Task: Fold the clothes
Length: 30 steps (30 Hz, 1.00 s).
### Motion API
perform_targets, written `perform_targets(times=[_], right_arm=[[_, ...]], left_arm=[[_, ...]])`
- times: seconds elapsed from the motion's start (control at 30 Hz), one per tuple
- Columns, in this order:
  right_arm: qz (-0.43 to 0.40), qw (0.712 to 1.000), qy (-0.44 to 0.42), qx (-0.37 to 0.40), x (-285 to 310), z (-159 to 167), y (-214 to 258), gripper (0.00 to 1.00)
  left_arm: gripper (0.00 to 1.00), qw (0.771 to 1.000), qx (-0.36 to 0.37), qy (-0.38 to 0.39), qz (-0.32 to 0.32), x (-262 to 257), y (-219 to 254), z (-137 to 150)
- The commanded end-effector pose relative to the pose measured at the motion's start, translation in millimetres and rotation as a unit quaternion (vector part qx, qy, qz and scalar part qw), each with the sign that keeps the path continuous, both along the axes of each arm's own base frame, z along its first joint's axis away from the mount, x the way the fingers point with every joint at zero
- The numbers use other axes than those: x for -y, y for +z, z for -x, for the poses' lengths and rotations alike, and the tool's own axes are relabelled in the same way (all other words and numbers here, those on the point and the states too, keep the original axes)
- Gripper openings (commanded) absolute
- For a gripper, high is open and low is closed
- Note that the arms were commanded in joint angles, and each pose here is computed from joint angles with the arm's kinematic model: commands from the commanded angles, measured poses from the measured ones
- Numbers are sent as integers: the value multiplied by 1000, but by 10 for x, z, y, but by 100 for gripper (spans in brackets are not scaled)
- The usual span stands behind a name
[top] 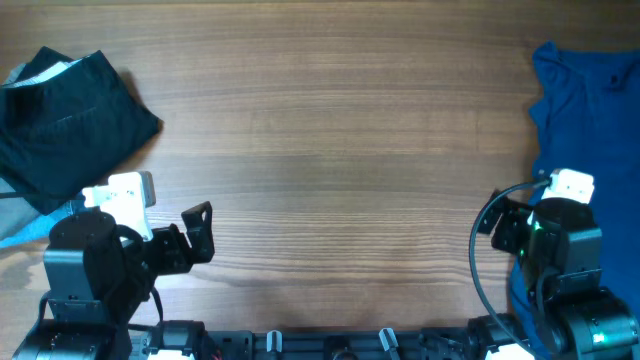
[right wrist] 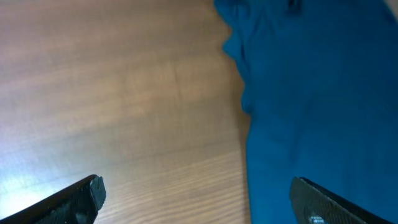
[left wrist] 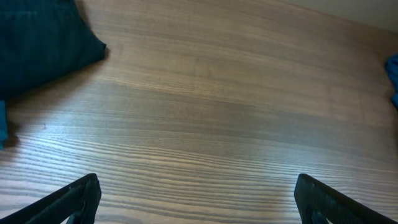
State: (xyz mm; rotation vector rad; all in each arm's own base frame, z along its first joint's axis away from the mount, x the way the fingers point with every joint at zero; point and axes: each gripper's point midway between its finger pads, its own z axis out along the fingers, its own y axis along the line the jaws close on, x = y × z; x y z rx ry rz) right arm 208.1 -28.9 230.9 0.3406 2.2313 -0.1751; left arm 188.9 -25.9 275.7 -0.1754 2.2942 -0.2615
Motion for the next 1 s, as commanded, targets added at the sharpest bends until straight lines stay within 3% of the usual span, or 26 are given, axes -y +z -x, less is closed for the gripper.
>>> perform_targets(times=[0.0, 0.23, 0.43, 0.97], right_arm=[[19, 998, 4, 52, 18, -165, 204, 100], [74, 976, 45, 201, -1, -320, 766, 100], [59, 942, 74, 323, -129, -277, 694, 100], [9, 900, 139, 412, -414, -282, 63, 100]], left_arm=[[100, 1000, -2, 11, 0, -29, -15, 0], [100, 1000, -2, 11, 0, -29, -15, 0], [100, 1000, -2, 11, 0, -29, -15, 0], [100, 1000, -2, 11, 0, -29, -15, 0]])
